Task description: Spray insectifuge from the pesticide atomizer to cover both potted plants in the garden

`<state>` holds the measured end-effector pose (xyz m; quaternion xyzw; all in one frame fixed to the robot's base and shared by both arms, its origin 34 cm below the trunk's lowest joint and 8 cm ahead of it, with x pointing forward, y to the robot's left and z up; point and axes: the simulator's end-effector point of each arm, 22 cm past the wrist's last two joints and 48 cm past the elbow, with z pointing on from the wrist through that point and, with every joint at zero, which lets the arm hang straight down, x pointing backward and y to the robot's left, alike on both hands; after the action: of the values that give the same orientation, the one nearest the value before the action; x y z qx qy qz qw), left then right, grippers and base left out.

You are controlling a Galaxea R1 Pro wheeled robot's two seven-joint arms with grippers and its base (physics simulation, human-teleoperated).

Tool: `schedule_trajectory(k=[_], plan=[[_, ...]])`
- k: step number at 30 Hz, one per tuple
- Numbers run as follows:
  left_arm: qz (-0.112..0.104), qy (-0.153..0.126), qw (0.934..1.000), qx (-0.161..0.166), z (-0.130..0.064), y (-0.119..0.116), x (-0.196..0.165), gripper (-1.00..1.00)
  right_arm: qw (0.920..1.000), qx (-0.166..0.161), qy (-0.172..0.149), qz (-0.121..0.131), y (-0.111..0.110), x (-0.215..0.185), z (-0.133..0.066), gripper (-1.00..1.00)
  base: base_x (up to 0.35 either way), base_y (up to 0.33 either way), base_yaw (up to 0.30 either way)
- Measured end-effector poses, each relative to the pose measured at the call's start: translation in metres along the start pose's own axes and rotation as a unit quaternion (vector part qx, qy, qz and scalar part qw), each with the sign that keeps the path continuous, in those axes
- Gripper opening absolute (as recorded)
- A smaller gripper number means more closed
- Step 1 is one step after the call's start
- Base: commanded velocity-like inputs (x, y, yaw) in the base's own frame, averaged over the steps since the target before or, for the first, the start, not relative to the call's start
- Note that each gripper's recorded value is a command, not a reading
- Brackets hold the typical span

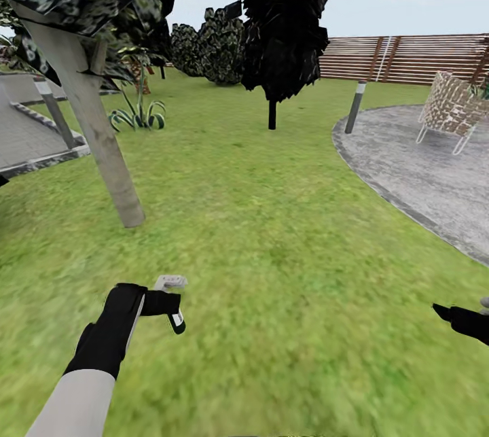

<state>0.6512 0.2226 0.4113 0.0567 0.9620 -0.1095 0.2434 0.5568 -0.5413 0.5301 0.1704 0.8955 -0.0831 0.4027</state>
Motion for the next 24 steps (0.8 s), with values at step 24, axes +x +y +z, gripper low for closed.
schedule_trajectory(k=[24], plan=[[0.001,-0.005,1.0000,0.000,-0.0041,-0.0011,-0.0038,-1.00,1.0000,-0.001,-0.005,0.001,-0.0001,-0.0034,-0.0030,1.00,0.000,0.000,-0.290]])
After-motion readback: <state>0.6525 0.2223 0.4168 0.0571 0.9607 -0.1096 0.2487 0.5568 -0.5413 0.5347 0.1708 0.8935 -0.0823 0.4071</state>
